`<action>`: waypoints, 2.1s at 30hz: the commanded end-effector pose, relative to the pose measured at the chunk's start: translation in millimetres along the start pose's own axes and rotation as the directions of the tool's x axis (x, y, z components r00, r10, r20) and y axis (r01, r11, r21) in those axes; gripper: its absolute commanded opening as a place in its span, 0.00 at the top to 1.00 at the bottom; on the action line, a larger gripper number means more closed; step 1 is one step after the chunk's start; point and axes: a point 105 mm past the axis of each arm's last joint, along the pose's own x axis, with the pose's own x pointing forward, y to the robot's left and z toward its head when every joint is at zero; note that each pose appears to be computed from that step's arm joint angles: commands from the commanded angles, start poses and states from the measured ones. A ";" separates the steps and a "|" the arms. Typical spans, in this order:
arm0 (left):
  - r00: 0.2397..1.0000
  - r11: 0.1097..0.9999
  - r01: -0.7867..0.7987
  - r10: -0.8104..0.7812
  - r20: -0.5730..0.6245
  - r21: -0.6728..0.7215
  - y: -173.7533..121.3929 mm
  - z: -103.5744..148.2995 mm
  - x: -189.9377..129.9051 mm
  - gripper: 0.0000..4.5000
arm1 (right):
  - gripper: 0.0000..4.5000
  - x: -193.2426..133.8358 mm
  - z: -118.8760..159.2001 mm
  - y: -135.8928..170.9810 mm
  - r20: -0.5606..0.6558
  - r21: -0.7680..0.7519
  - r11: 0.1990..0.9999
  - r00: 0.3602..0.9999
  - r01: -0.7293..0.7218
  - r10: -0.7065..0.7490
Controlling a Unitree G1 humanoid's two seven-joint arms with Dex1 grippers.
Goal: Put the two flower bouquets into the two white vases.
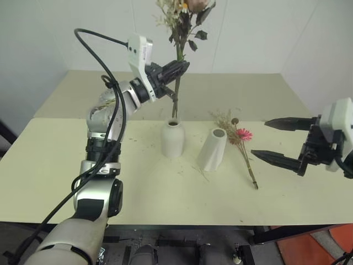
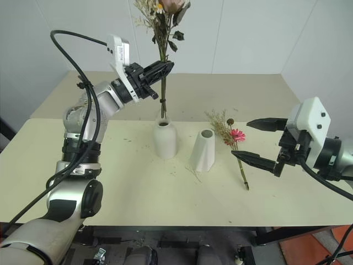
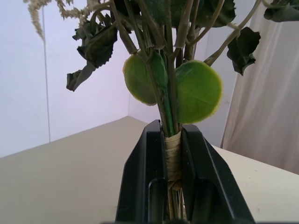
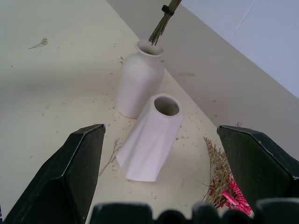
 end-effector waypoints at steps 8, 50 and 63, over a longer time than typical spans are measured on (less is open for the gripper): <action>0.999 0.997 0.002 0.001 -0.044 0.072 -3.6 -14.0 -2.4 0.97 | 0.00 -5.9 9.8 -3.2 0.008 -0.043 0.998 0.999 0.035 -0.035; 0.965 0.996 -0.013 0.036 -0.259 0.090 -4.1 -43.5 -64.1 0.01 | 0.00 1.5 1.2 -14.6 -0.025 -0.041 0.999 1.000 0.014 -0.015; 0.958 0.986 0.162 -0.164 -0.235 -0.030 -3.2 -53.1 -8.6 0.01 | 0.00 -4.6 6.3 -8.0 -0.009 -0.041 0.997 0.998 0.058 -0.058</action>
